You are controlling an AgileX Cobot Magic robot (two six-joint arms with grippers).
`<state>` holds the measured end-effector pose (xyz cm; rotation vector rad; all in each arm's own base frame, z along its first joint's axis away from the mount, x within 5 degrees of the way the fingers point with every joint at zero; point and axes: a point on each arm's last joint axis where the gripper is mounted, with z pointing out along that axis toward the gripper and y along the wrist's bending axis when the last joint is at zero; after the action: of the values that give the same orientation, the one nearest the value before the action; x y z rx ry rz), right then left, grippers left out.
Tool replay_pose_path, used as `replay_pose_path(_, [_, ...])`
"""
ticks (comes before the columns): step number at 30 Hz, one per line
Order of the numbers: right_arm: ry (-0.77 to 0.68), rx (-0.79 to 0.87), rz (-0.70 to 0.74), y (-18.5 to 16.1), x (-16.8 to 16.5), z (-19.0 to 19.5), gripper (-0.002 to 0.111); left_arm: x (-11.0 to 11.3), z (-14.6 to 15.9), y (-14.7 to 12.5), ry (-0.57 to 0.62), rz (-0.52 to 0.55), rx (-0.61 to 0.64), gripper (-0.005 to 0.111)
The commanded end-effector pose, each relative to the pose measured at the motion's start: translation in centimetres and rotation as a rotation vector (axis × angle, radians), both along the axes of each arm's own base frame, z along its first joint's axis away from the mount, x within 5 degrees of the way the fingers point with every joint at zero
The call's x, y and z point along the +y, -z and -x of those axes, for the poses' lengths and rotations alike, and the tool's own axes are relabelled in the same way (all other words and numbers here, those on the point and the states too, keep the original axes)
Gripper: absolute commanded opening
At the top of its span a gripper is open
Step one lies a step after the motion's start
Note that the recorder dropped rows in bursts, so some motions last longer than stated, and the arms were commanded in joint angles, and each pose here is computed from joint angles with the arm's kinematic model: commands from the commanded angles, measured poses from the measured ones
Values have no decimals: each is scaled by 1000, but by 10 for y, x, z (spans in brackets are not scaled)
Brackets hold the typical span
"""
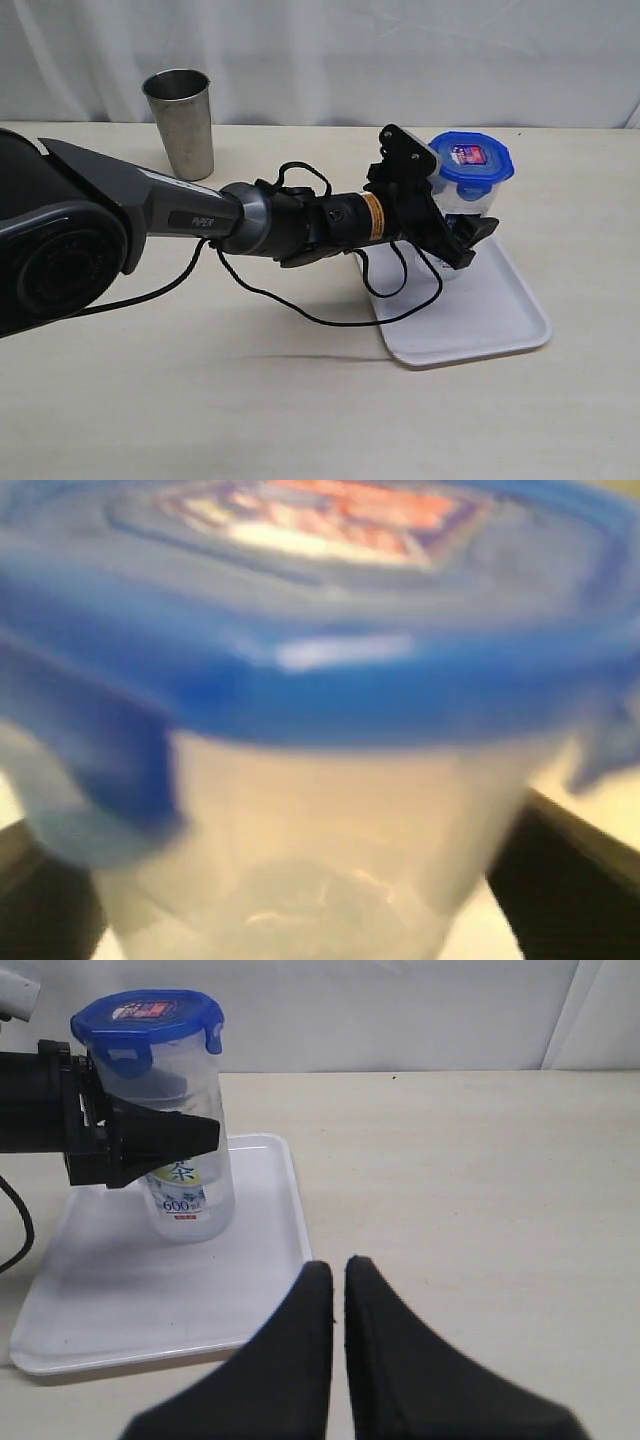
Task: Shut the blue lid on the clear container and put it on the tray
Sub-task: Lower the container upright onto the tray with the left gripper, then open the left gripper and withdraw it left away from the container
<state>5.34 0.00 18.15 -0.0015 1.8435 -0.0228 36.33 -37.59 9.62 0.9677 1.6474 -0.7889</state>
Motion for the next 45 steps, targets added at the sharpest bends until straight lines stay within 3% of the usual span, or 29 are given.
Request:
replay_pose_path(1, [5, -15, -5, -1, 0, 0, 5, 2, -1, 1, -27, -52, 16, 92])
replay_pose_path(17, [5, -15, -5, -1, 0, 0, 5, 5, 1, 8, 8, -182, 6, 92])
replay_pose_path(28, [5, -15, -5, -1, 0, 0, 5, 11, 5, -22, -12, -184, -16, 91])
replay_pose_path(37, [5, -15, -5, -1, 0, 0, 5, 24, 12, -22, -36, -260, 0, 91])
replay_pose_path(45, [5, -15, -5, -1, 0, 0, 5, 34, 21, -42, -44, -264, -14, 91])
